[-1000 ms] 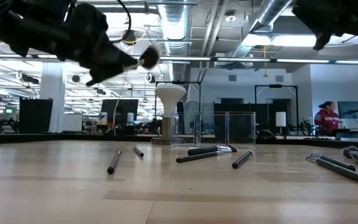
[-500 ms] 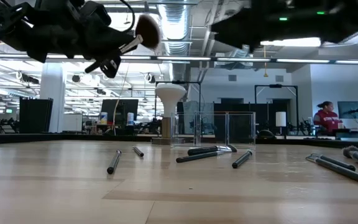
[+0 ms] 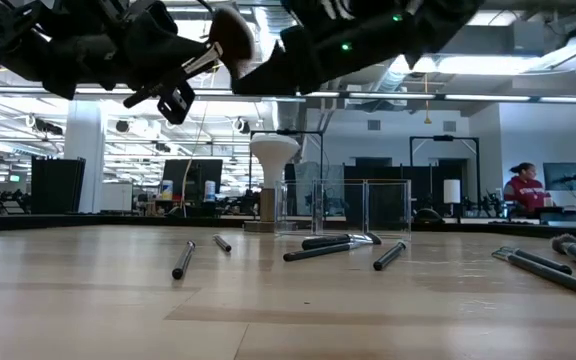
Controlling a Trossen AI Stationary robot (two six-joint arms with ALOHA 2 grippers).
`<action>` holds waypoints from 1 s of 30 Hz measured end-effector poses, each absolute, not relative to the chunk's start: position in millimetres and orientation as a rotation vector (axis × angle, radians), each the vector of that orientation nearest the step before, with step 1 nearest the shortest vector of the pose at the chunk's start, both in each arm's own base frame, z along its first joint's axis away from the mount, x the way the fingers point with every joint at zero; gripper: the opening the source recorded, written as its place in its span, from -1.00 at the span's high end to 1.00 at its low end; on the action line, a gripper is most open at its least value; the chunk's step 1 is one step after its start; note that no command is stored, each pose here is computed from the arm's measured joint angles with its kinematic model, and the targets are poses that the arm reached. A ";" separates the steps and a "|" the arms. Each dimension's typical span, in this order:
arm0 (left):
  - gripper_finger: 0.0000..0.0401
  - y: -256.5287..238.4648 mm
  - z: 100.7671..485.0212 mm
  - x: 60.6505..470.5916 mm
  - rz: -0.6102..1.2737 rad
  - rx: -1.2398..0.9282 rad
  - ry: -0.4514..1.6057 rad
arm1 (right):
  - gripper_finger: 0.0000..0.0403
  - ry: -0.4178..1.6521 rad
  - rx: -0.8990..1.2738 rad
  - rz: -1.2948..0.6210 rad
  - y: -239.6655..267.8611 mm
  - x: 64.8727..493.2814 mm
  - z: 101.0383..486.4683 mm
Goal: Put items in baskets/containers
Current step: Put the black highlighter brush into the transparent organizer
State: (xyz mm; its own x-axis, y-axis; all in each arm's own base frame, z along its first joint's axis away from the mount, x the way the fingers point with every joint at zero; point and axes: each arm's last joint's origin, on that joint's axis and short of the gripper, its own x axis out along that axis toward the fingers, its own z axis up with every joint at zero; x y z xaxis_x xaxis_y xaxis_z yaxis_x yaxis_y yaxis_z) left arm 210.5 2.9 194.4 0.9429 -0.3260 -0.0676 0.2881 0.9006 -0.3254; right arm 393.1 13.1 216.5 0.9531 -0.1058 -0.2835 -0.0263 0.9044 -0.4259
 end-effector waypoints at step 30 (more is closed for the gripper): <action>0.72 3.3 195.4 210.7 -0.306 -0.331 0.112 | 0.01 0.197 -0.527 0.156 32.1 408.7 227.2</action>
State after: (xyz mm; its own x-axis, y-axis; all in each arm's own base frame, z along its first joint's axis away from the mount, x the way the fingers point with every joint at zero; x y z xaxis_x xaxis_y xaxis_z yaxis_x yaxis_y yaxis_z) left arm 210.7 3.3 195.4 0.9480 -0.3129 -0.0581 0.2766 0.9004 -0.3358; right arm 408.7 32.1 227.2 0.9692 0.0970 -0.2263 -0.1981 0.8529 -0.4830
